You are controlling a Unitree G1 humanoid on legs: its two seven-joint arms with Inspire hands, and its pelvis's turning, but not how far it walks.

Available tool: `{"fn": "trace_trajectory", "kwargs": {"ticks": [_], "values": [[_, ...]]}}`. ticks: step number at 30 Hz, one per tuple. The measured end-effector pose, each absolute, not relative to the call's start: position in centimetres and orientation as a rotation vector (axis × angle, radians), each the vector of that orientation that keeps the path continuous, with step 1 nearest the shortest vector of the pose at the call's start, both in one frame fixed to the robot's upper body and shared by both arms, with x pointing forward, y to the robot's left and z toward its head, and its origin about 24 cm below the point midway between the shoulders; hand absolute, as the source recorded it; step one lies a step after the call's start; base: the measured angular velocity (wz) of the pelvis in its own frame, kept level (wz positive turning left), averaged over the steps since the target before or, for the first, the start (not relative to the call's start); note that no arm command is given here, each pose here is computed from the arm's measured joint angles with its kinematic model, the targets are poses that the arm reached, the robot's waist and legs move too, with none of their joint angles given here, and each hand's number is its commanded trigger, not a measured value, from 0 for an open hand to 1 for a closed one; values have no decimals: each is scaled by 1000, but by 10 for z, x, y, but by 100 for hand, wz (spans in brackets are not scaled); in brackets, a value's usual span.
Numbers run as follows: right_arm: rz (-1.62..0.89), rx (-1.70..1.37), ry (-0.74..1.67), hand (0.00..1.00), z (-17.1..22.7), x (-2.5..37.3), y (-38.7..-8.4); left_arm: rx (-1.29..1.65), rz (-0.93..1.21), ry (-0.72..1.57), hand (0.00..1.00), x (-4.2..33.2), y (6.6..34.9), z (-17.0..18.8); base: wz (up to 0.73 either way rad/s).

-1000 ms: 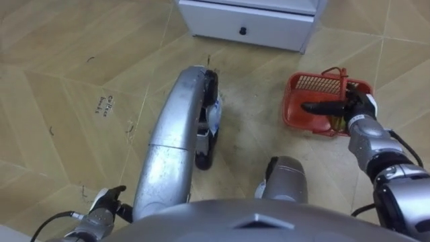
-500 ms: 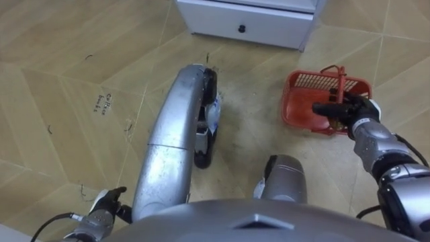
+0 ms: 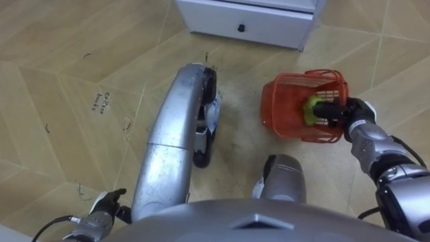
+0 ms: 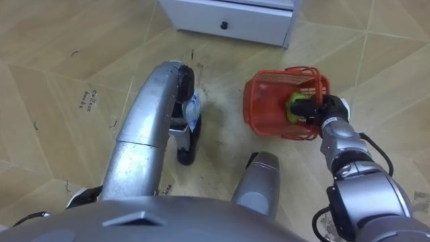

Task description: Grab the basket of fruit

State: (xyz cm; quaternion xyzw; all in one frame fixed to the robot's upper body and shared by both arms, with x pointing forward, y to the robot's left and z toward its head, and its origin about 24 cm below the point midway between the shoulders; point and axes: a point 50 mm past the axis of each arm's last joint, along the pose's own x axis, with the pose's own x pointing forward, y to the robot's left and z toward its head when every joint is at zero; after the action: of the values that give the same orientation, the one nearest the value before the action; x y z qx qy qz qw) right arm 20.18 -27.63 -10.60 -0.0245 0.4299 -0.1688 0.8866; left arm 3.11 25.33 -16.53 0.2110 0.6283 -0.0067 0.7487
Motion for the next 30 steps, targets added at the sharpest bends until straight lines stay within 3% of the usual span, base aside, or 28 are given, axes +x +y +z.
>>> {"fn": "trace_trajectory", "kwargs": {"ticks": [10,18,25,30], "values": [[-361,-39,861,100,-102,209,-272,468,-25,1376,0,31,253,-166,-2],[-245,-5,734,100,-89,234,-239,462,-3,1363,0,39,252,-165,-4],[-135,-58,682,100,-87,231,-211,459,11,1311,0,53,244,-165,-7],[-93,-51,637,100,-80,231,-201,447,58,1222,0,82,244,-160,-8]]}}
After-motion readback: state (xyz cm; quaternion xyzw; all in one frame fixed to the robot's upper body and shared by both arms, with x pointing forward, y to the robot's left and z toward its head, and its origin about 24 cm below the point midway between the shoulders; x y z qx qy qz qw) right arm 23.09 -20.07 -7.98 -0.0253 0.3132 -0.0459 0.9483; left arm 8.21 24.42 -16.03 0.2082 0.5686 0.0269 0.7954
